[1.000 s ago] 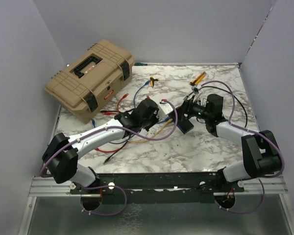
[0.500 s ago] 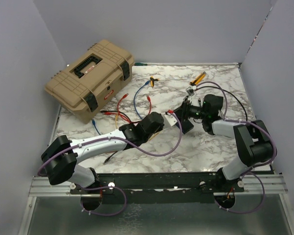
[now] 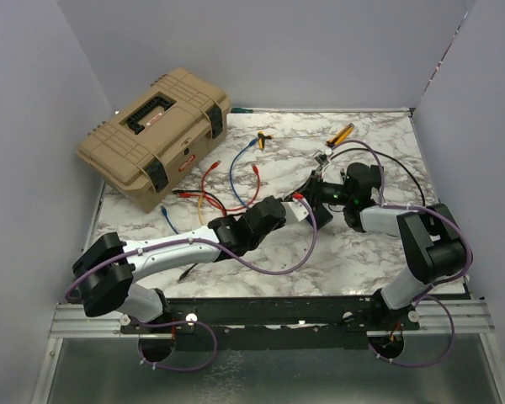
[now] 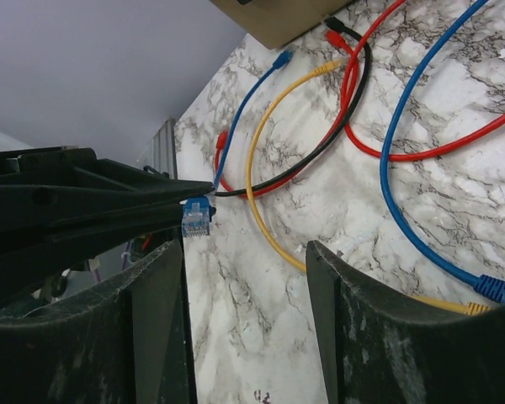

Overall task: Insert the plug into the switch port
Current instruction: Pick up the connector from the center of the board.

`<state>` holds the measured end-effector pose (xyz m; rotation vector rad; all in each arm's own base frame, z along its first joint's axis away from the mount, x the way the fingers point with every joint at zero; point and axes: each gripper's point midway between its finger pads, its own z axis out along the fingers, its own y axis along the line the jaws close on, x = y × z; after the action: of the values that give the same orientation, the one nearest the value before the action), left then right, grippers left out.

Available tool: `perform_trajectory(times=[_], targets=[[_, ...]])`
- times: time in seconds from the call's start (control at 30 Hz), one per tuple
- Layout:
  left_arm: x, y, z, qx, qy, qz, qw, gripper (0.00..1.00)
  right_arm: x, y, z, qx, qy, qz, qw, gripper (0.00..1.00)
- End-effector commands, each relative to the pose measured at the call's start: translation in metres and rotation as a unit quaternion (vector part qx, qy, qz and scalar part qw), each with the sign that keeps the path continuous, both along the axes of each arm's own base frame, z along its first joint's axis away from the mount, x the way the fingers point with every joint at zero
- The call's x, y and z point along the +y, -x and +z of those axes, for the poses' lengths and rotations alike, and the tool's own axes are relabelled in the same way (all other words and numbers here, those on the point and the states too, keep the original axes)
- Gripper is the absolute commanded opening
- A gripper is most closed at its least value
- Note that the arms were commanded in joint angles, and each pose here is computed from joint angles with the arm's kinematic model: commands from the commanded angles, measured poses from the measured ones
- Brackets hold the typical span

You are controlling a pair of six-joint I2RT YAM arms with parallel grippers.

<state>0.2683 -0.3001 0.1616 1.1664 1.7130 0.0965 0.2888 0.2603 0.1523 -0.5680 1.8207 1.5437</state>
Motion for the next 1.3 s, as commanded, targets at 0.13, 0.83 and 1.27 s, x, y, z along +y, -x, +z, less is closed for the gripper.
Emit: perform_trajectory(times=[0.13,0.83,1.27], targets=[[-0.006,0.005,-0.009,-0.009,-0.022,-0.003,1.000,0.00,0.008,0.004,0.012,-0.024,-0.017,0.031,0.999,0.59],[-0.004,0.007,-0.008,-0.014,-0.027,0.000,1.000,0.16,0.010,0.011,0.008,-0.037,-0.011,0.056,0.998,0.01],[-0.013,0.020,0.025,0.121,0.136,-0.114,0.977,0.63,0.006,0.021,0.017,-0.107,-0.015,0.061,0.992,0.01]])
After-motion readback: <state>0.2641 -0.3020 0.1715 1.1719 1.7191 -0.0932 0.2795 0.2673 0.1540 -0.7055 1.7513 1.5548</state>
